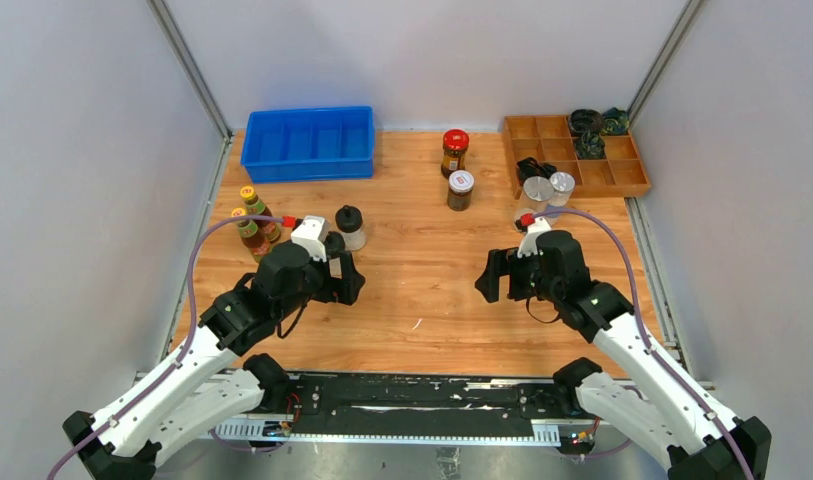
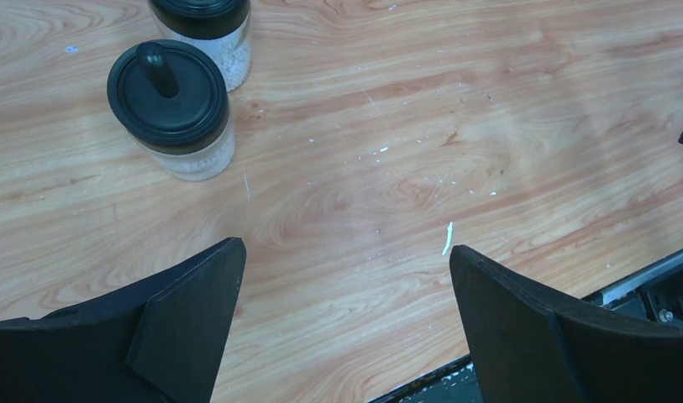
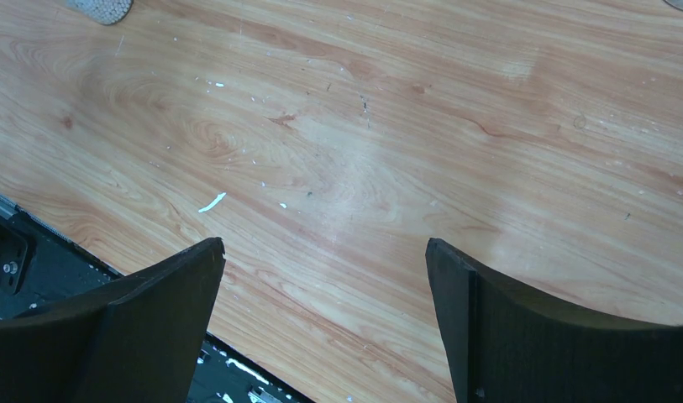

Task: Organize the condiment bottles
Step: Move the storage box to the center of the board.

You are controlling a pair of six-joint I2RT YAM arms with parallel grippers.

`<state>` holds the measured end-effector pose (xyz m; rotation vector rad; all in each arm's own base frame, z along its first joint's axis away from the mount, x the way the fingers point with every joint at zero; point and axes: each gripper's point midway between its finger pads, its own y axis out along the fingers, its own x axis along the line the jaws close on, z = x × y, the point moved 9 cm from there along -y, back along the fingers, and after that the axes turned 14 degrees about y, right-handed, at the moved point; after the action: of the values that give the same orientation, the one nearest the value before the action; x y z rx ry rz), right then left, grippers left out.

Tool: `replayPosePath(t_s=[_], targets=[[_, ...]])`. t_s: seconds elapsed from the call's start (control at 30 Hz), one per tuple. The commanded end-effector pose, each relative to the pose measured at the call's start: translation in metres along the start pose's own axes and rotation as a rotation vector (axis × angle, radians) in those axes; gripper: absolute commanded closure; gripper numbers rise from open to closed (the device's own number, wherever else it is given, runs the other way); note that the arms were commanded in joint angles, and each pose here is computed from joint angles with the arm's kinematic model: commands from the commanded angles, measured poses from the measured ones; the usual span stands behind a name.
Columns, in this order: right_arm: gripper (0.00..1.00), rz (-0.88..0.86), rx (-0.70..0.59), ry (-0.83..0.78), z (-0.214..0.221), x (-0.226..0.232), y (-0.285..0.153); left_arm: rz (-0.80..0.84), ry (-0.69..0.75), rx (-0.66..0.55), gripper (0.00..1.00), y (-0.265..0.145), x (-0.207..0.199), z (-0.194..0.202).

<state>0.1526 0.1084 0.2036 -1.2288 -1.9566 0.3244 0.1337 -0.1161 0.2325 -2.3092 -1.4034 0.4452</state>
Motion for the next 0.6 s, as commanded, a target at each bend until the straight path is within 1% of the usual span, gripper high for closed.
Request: replayPosePath(t_s=[0.0,0.57], targets=[[0.04,0.007,-0.007,-0.015,0.0018,-0.0024,0.0002,-0.006,-0.005,-0.005,0.02,0.0022,0.0006,0.0001],[0.03,0.001,-0.007,-0.014,0.002,-0.0019,-0.0004,-0.012,-0.006,-0.007,0.02,0.0021,0.0012,0.0]])
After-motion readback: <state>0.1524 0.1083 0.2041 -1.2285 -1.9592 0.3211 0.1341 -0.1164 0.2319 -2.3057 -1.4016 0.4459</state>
